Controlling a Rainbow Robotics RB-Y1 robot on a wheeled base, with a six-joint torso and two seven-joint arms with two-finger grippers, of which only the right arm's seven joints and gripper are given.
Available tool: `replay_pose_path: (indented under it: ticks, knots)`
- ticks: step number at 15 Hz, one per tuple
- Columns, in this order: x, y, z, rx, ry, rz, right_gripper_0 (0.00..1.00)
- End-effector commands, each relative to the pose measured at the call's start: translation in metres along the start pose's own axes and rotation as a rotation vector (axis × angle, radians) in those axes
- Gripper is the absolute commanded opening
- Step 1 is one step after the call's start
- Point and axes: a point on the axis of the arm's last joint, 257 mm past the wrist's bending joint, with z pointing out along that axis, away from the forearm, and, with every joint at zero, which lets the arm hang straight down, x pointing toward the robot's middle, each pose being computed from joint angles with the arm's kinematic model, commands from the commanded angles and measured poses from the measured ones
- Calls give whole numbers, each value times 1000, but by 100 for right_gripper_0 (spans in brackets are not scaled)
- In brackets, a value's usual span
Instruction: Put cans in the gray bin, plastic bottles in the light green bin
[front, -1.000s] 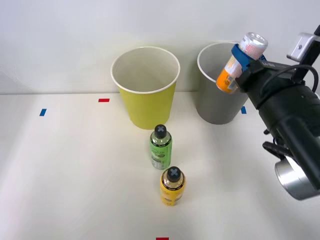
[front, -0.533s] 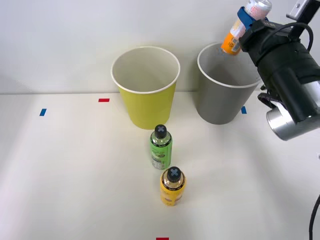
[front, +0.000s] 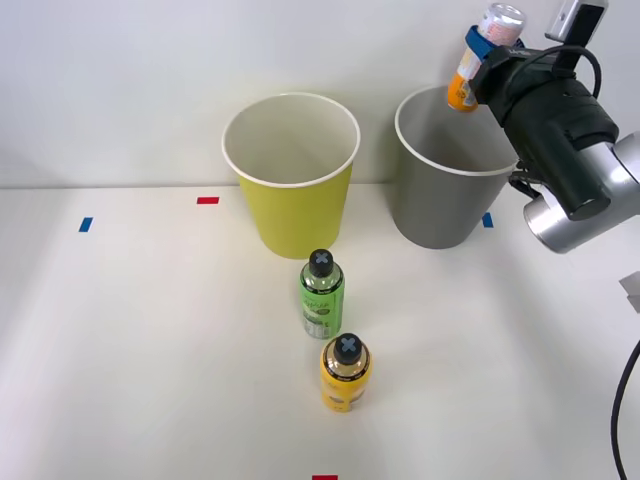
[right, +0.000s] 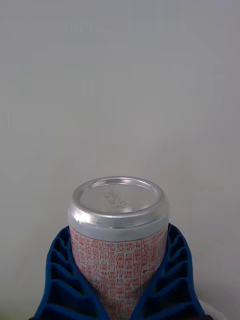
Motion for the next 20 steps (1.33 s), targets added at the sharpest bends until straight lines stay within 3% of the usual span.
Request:
replay_pose_path:
  ticks: [1, 2, 3, 4, 5, 14, 20]
  knots:
    - [1, 3, 0, -9, 0, 1, 0]
    - [2, 3, 0, -10, 0, -3, 8]
    - [2, 3, 0, -10, 1, -6, 56]
    - [0, 6, 0, -20, -5, -17, 88]
    - [0, 8, 0, -26, -9, -40, 100]
    - [7, 25, -8, -105, -18, -87, 100]
    - [-12, 37, -62, -201, -91, -56, 100]
